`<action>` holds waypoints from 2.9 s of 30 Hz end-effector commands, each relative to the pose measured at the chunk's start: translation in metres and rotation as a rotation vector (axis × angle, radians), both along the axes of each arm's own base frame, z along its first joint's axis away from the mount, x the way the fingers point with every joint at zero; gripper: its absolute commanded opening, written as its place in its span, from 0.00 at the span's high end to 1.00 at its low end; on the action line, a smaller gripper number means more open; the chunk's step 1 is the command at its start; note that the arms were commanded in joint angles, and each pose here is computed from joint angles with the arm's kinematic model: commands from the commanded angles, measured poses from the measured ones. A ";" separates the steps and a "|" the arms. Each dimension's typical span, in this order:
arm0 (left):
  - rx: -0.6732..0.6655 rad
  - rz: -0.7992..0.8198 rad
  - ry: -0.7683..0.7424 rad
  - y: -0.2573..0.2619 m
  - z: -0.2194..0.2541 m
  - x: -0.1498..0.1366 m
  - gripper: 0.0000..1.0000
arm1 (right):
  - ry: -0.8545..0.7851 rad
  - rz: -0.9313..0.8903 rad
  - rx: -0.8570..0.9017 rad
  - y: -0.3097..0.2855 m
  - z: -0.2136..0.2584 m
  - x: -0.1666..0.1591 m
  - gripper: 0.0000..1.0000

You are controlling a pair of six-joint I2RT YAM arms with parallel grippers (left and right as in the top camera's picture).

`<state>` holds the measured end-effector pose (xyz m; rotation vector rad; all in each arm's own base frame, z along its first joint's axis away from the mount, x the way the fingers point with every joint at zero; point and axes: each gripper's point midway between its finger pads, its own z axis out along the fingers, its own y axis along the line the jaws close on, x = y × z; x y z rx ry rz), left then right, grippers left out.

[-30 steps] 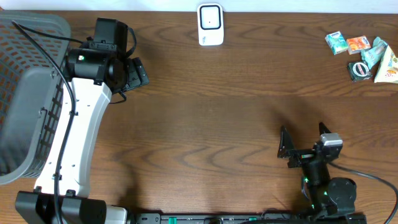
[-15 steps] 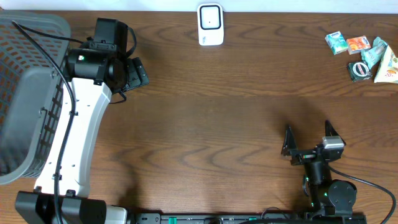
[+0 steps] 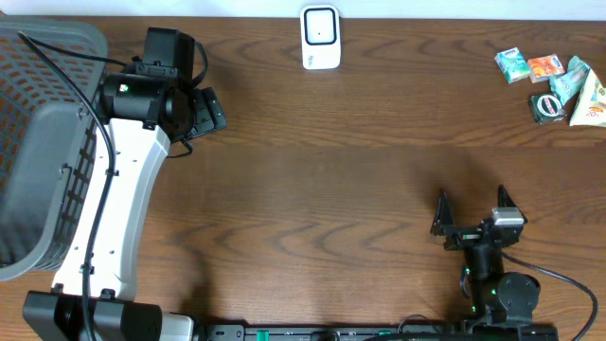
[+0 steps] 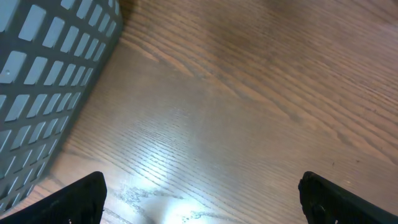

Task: Scan the item barcode

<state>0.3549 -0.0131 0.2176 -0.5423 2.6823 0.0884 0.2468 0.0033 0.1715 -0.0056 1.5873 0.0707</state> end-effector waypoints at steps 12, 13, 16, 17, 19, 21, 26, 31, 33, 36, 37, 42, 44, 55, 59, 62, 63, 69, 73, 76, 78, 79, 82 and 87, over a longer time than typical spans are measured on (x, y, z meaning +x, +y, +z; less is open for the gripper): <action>0.004 0.016 -0.005 0.002 0.002 0.001 0.02 | 0.053 -0.039 -0.076 -0.010 -0.014 -0.001 0.01; 0.004 0.016 -0.005 0.002 0.002 0.001 0.02 | 0.053 -0.042 -0.106 -0.011 -0.014 -0.001 0.01; 0.004 0.016 -0.005 0.002 0.002 0.001 0.02 | 0.055 -0.053 -0.092 -0.013 -0.015 -0.001 0.01; 0.004 0.016 -0.005 0.002 0.002 0.001 0.02 | 0.055 -0.055 -0.072 -0.013 -0.015 -0.001 0.01; 0.004 0.016 -0.005 0.002 0.002 0.001 0.02 | 0.056 -0.056 -0.036 -0.013 -0.015 -0.001 0.01; 0.004 0.016 -0.005 0.002 0.002 0.001 0.02 | 0.056 -0.056 -0.033 -0.013 -0.015 -0.001 0.01; 0.004 0.016 -0.005 0.002 0.002 0.001 0.02 | 0.053 -0.056 -0.033 -0.013 -0.014 -0.001 0.01; 0.004 0.016 -0.005 0.002 0.002 0.001 0.02 | 0.052 -0.056 -0.033 -0.013 -0.013 -0.001 0.01; 0.004 0.016 -0.005 0.002 0.002 0.001 0.02 | 0.052 -0.056 -0.033 -0.013 -0.013 -0.001 0.01; 0.004 0.016 -0.005 0.002 0.002 0.001 0.03 | 0.052 -0.056 -0.033 -0.013 -0.013 -0.001 0.01; 0.004 0.016 -0.005 0.002 0.002 0.001 0.02 | 0.052 -0.056 -0.033 -0.013 -0.013 -0.001 0.01; 0.004 0.016 -0.005 0.002 0.002 0.001 0.02 | 0.051 -0.056 -0.033 -0.013 -0.013 -0.001 0.01; 0.004 0.016 -0.005 0.002 0.002 0.001 0.02 | 0.051 -0.056 -0.033 -0.013 -0.013 -0.001 0.01; 0.004 0.016 -0.005 0.002 0.002 0.001 0.02 | 0.051 -0.056 -0.033 -0.013 -0.013 -0.001 0.01; 0.004 0.016 -0.005 0.002 0.002 0.001 0.02 | 0.051 -0.056 -0.033 -0.013 -0.013 -0.001 0.01; 0.004 0.016 -0.005 0.002 0.002 0.001 0.02 | 0.051 -0.056 -0.033 -0.013 -0.013 -0.001 0.01; 0.011 0.018 -0.006 0.003 0.002 0.001 0.02 | 0.051 -0.056 -0.033 -0.013 -0.013 -0.001 0.01; 0.040 0.027 0.035 0.009 -0.001 -0.008 0.02 | 0.051 -0.056 -0.033 -0.013 -0.013 -0.001 0.01; 0.035 0.022 0.105 0.008 -0.008 -0.024 0.02 | 0.051 -0.056 -0.033 -0.013 -0.013 -0.001 0.01; 0.015 0.046 0.127 0.006 -0.016 -0.029 0.02 | 0.051 -0.056 -0.033 -0.013 -0.013 -0.001 0.01; 0.004 0.090 0.142 0.007 -0.026 -0.034 0.02 | 0.051 -0.056 -0.033 -0.013 -0.013 -0.001 0.01; 0.003 0.096 0.146 0.007 -0.028 -0.035 0.02 | 0.051 -0.056 -0.033 -0.013 -0.013 -0.001 0.01; -0.008 0.125 0.133 0.007 -0.040 -0.038 0.02 | 0.051 -0.056 -0.033 -0.013 -0.013 -0.001 0.01; -0.048 0.123 0.067 0.004 -0.053 -0.046 0.02 | 0.051 -0.056 -0.033 -0.013 -0.013 -0.001 0.01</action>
